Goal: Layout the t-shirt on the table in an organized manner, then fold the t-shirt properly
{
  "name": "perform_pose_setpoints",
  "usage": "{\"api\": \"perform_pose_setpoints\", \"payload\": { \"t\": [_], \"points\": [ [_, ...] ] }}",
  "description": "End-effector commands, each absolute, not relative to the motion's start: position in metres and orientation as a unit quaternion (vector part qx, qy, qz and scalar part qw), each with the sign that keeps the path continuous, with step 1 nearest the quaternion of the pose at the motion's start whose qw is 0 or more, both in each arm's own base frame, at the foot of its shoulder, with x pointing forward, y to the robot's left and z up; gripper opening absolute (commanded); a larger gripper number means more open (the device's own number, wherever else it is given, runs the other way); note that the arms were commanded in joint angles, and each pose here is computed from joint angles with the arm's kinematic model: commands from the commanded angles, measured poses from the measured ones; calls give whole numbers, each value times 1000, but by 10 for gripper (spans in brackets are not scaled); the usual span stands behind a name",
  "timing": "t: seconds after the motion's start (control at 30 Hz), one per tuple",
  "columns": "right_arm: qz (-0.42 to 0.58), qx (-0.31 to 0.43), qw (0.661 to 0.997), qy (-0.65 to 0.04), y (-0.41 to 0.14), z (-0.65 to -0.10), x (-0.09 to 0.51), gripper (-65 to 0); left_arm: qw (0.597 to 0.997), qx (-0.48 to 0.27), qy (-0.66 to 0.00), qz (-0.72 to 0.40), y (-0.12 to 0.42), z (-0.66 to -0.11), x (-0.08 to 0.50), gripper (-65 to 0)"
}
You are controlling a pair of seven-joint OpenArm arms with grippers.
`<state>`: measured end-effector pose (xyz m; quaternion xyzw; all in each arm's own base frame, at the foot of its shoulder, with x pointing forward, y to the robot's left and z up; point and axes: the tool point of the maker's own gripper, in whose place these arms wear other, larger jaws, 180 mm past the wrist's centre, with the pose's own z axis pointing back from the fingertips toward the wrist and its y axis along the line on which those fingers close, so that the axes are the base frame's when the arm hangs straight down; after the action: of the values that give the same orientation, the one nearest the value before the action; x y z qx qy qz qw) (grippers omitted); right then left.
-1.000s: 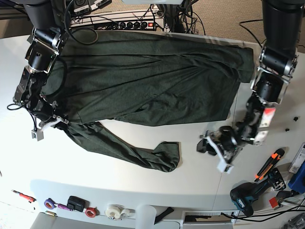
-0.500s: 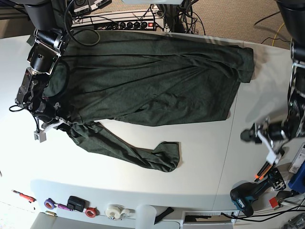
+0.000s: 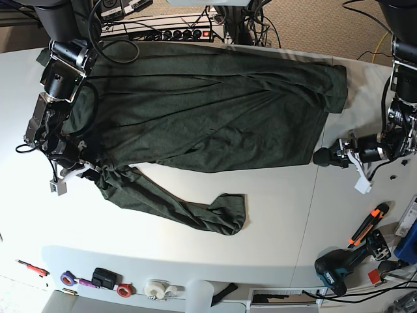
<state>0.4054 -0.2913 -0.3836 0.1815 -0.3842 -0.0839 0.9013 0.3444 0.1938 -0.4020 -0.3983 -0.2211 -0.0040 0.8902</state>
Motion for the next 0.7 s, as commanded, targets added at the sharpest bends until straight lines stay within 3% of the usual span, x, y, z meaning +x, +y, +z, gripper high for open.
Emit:
{"api": "perform_pose_setpoints", "payload": {
  "t": [0.0, 0.37, 0.67],
  "points": [
    [-78, 176, 892, -410, -299, -363, 418, -650, 900, -389, -196, -17, 194, -407, 337, -337],
    [-78, 176, 892, -408, -299, -364, 418, -650, 887, -428, -171, -32, 150, -413, 331, -337],
    [-77, 175, 893, -407, -299, -364, 417, -650, 882, -439, -166, -35, 146, -410, 329, -341]
  ]
}}
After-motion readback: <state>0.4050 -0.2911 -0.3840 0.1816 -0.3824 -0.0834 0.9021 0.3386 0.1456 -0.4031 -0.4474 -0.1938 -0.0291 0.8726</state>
